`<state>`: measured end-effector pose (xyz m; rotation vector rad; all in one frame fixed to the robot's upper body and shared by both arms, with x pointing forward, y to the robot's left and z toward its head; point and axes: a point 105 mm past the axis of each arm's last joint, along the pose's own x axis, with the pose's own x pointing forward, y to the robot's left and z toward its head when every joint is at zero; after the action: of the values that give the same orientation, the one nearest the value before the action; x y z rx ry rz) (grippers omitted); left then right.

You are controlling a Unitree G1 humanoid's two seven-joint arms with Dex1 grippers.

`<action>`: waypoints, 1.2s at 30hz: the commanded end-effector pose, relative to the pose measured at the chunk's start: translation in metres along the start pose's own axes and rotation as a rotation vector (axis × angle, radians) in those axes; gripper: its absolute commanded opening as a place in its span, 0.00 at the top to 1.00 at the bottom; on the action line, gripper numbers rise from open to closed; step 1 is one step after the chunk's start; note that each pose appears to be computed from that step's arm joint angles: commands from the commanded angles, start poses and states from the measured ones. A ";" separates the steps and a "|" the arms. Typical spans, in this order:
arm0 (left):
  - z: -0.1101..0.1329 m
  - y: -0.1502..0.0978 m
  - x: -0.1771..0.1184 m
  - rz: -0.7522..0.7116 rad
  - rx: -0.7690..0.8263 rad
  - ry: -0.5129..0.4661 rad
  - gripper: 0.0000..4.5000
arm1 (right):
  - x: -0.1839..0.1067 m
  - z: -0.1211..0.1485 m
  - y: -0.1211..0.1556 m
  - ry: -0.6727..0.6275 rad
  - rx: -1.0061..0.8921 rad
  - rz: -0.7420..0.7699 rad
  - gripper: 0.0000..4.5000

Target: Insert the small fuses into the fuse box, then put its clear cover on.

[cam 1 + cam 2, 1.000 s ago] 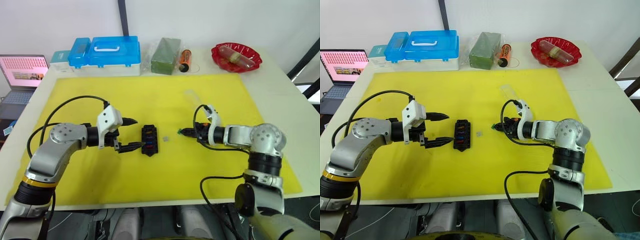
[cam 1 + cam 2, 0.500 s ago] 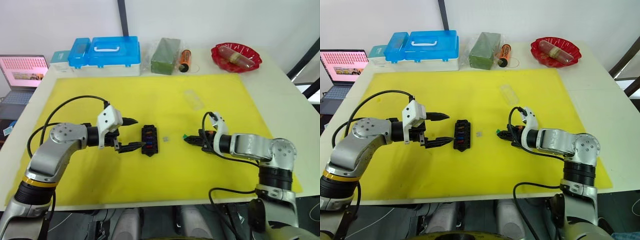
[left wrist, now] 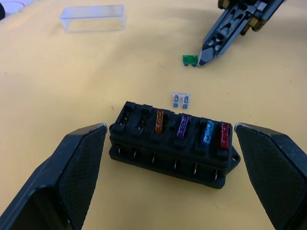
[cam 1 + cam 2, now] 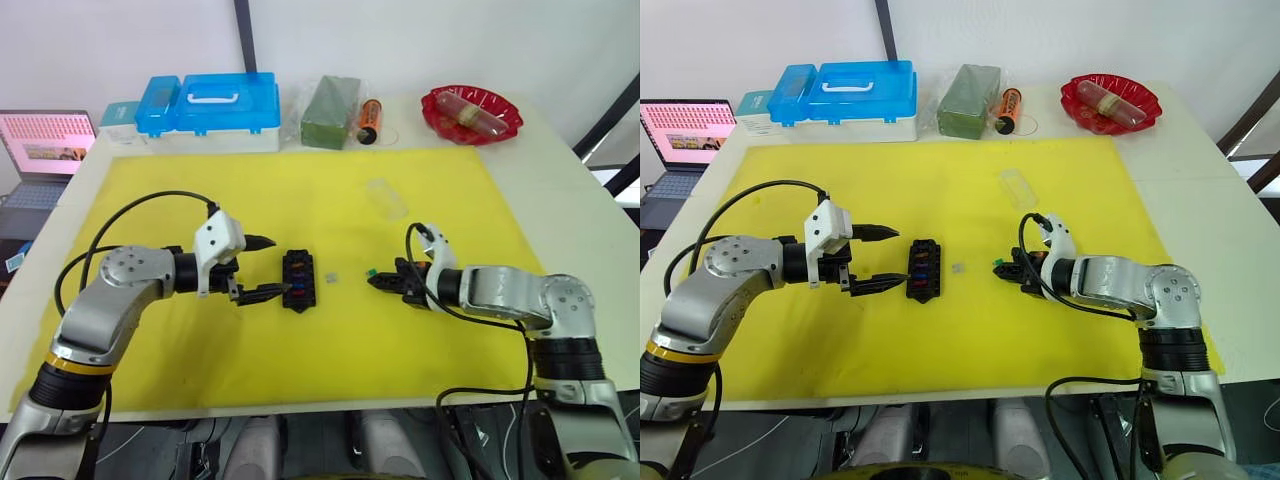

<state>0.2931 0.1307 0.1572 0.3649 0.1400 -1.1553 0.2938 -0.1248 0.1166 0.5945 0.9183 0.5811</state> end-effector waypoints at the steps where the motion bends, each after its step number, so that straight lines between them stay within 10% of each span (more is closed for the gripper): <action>1: 0.008 0.002 -0.004 0.013 0.036 -0.017 0.00 | -0.014 -0.001 0.024 0.035 -0.134 0.110 0.99; 7: 0.009 0.003 -0.005 0.011 0.039 -0.015 0.00 | -0.033 0.006 0.031 0.006 -0.278 0.124 0.87; 17: 0.016 0.002 -0.002 -0.016 0.057 -0.029 0.00 | -0.026 0.015 0.002 -0.124 -0.352 0.108 0.11; 36: 0.014 0.002 -0.001 -0.020 0.056 -0.026 0.00 | -0.006 0.004 -0.017 -0.110 -0.050 0.243 0.11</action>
<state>0.2953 0.1287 0.1635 0.3766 0.1281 -1.1798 0.3010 -0.1472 0.1139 0.6884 0.7039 0.7609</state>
